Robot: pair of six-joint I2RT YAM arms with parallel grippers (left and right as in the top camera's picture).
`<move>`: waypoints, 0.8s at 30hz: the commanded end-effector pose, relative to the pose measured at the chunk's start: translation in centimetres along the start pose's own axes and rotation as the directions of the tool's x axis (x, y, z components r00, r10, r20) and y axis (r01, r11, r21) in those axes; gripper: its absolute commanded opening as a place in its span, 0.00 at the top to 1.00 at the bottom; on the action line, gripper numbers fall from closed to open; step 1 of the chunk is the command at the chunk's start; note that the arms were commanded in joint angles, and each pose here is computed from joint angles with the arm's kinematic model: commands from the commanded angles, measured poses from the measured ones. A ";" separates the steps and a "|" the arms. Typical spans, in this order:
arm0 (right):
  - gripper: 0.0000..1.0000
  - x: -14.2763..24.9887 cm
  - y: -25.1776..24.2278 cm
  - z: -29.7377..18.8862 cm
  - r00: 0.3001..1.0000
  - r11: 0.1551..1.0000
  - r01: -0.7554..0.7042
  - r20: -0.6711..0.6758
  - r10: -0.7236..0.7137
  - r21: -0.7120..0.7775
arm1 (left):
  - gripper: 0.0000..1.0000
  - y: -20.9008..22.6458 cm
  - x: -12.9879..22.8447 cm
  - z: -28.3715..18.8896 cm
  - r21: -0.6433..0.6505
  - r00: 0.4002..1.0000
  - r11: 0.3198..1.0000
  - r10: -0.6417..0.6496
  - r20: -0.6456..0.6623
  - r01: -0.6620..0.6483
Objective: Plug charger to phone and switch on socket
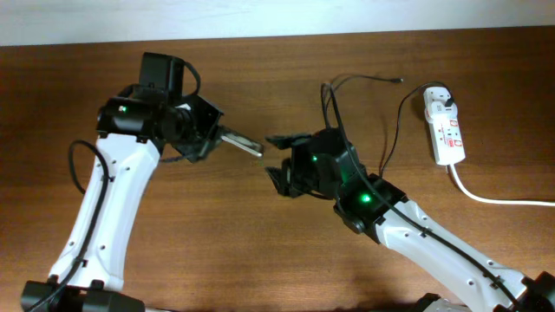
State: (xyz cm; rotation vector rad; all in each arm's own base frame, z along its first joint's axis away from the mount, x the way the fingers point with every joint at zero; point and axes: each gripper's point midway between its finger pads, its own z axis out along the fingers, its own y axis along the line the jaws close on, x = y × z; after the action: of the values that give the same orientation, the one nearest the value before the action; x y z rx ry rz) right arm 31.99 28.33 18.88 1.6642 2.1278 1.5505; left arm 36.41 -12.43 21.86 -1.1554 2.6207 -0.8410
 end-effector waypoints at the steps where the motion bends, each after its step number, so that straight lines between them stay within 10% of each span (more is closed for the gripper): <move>1: 0.33 -2.8 -3.0 -0.6 0.986 0.988 0.091 0.128 -0.108 0.128 | 1.00 1.3 -4.7 -2.0 -0.052 0.958 0.969 0.247 0.148 -0.242; 7: 0.32 -5.0 -3.5 -1.2 0.680 0.676 0.685 0.094 -0.727 0.271 | 1.00 5.3 -4.4 -2.8 -0.168 0.836 0.824 0.549 0.005 -0.540; 13: 0.32 -6.9 -5.6 -6.3 0.599 0.570 0.696 0.086 -0.796 0.436 | 1.00 7.2 -2.4 -2.9 -0.195 0.816 0.793 0.568 -0.107 -0.577; 18: 0.21 -7.4 -5.2 -11.0 0.376 0.345 0.798 0.040 -0.926 0.495 | 1.00 1.9 4.2 -3.1 0.345 0.523 0.530 0.844 -0.120 -0.775; 19: 0.01 -8.2 -5.5 -11.6 0.366 0.333 0.776 0.048 -0.929 0.536 | 1.00 1.3 5.2 -3.2 0.418 0.490 0.484 0.866 -0.100 -0.769; 24: 0.01 -9.1 -4.8 -10.9 0.341 0.327 0.755 0.086 -0.936 0.567 | 1.00 2.0 6.2 -2.1 0.494 0.477 0.462 0.873 -0.105 -0.737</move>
State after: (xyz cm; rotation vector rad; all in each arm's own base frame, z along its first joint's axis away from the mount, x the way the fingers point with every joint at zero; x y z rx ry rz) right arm 25.42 14.93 16.18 0.4365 2.5172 0.3898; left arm 30.74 -13.73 22.61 0.4004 2.6429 -1.1516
